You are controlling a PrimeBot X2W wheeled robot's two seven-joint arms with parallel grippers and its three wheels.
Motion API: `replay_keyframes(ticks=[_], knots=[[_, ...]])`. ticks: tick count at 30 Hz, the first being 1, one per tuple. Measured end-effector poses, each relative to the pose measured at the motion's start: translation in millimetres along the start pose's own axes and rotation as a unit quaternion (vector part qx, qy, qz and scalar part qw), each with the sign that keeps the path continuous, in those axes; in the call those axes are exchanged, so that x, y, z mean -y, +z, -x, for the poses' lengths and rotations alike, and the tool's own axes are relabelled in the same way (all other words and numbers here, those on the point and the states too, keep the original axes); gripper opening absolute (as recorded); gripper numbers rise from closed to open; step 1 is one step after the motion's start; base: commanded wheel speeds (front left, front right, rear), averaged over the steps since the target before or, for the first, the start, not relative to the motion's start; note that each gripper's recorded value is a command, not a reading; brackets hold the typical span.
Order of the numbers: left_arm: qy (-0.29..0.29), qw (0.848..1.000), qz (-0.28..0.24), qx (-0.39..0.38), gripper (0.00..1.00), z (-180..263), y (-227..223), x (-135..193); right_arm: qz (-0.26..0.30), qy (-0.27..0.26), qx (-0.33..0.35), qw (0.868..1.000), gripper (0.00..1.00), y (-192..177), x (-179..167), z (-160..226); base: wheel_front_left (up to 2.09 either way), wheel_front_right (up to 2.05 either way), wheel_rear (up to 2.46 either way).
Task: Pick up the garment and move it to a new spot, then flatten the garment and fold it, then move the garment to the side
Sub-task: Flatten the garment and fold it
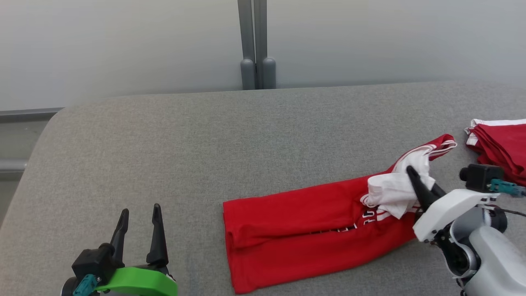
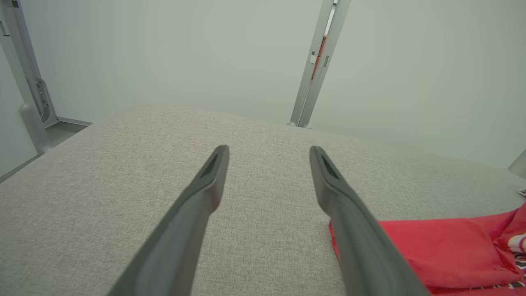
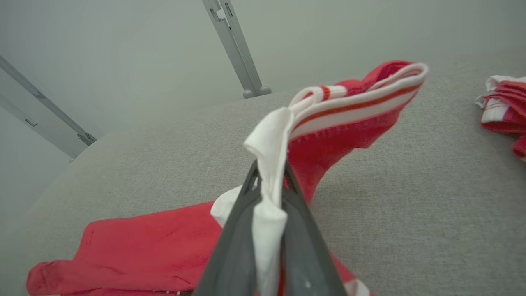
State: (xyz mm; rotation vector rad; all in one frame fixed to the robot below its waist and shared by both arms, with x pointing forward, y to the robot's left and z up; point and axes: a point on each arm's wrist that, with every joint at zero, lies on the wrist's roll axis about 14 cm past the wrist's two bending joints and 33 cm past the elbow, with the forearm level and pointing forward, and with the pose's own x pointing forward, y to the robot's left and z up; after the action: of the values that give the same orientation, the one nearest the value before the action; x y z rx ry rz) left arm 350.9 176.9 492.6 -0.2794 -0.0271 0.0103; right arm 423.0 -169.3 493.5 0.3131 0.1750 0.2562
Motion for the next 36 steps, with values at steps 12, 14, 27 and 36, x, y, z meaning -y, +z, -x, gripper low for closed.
replay_keyframes(ticks=[12,14,27,36], knots=[[0.031,1.0,0.001,0.0,1.0,16,0,-21,-0.012,0.157,-0.069,0.985,0.0,-41,-139,-11,0.0,0.0,0.0],[0.038,0.999,0.0,0.001,1.0,19,1,-26,-0.022,0.172,-0.087,0.981,0.0,-53,-157,-13,0.0,0.0,0.0],[0.091,0.996,-0.004,0.003,1.0,40,4,-58,-0.024,0.218,-0.177,0.959,0.0,-112,-208,-18,0.0,0.0,0.0],[0.089,0.996,-0.005,0.0,1.0,36,2,-57,-0.029,0.231,-0.196,0.953,1.0,-127,-219,-12,0.0,0.0,0.0]])
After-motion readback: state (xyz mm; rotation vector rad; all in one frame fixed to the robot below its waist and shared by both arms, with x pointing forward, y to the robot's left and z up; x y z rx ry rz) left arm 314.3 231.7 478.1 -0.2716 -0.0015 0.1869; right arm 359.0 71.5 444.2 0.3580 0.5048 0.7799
